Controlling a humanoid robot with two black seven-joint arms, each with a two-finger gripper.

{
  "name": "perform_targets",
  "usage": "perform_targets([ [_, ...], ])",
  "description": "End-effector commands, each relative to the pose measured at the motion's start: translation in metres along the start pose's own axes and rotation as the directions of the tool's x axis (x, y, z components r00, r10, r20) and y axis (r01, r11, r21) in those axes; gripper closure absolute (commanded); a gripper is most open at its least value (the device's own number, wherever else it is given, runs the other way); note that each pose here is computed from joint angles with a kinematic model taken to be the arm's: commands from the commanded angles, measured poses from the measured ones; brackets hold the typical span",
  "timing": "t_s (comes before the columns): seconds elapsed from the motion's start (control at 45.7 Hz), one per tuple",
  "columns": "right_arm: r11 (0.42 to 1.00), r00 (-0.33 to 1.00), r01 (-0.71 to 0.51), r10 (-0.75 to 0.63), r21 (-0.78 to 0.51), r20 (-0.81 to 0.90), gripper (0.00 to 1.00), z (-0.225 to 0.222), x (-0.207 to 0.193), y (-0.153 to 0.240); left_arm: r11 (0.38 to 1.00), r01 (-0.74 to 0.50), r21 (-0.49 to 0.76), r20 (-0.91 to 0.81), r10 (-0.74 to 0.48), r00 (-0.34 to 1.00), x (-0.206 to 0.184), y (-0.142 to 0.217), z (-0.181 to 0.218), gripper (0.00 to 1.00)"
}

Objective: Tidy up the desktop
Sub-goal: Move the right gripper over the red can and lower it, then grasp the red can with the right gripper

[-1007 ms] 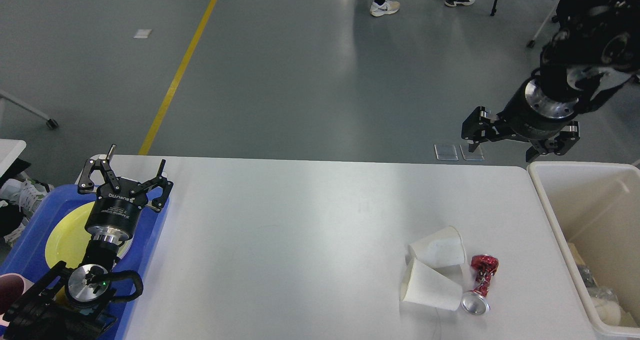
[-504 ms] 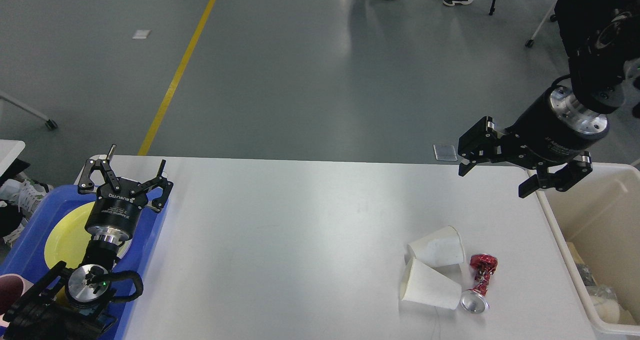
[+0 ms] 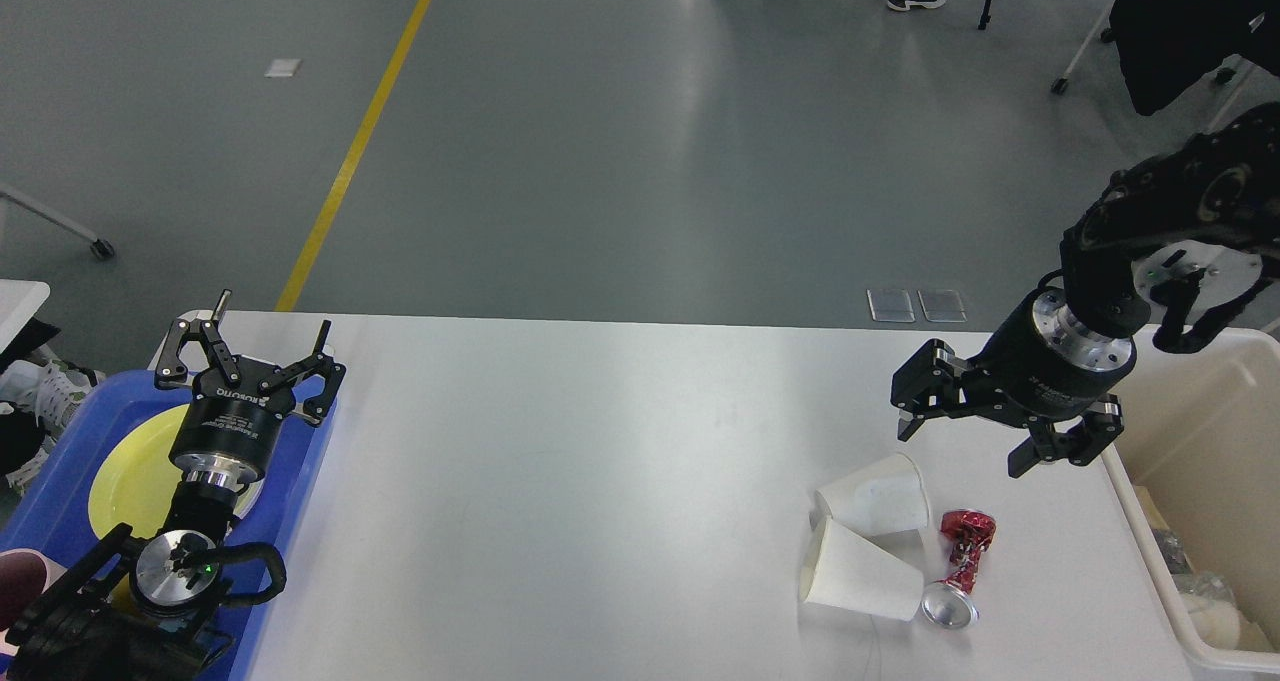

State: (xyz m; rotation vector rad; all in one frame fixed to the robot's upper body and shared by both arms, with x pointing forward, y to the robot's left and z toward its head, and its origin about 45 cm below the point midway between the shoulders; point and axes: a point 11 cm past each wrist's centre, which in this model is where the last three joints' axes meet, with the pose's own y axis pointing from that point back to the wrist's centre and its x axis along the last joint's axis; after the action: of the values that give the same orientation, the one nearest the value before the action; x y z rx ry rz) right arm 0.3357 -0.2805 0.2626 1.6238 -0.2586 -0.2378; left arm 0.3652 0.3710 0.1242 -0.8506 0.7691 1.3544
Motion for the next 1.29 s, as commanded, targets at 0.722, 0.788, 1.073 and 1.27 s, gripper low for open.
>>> perform_targets([
  [0.722, 0.994, 0.993, -0.012, 0.025, -0.112, 0.111, 0.0, 0.086, -0.01, -0.196, 1.0, 0.0, -0.001, 0.0, 0.0, 1.0, 0.0, -0.001, 0.0, 0.04],
  [0.788, 0.994, 0.993, -0.022, 0.035, -0.108, 0.114, 0.0, 0.085, -0.011, -0.199, 1.0, 0.002, -0.001, 0.0, -0.002, 1.0, -0.001, -0.001, 0.0, 0.04],
  [1.073, 0.985, 0.984, -0.126, 0.139, -0.117, 0.114, 0.13, 0.088, -0.006, -0.207, 1.0, 0.002, -0.001, 0.0, -0.002, 1.0, -0.001, -0.001, 0.0, 0.04],
  [1.27, 0.988, 0.985, -0.112, 0.124, -0.101, 0.122, 0.59, 0.083, -0.008, -0.205, 1.0, 0.002, 0.0, 0.001, -0.002, 1.0, -0.001, -0.001, 0.0, 0.04],
])
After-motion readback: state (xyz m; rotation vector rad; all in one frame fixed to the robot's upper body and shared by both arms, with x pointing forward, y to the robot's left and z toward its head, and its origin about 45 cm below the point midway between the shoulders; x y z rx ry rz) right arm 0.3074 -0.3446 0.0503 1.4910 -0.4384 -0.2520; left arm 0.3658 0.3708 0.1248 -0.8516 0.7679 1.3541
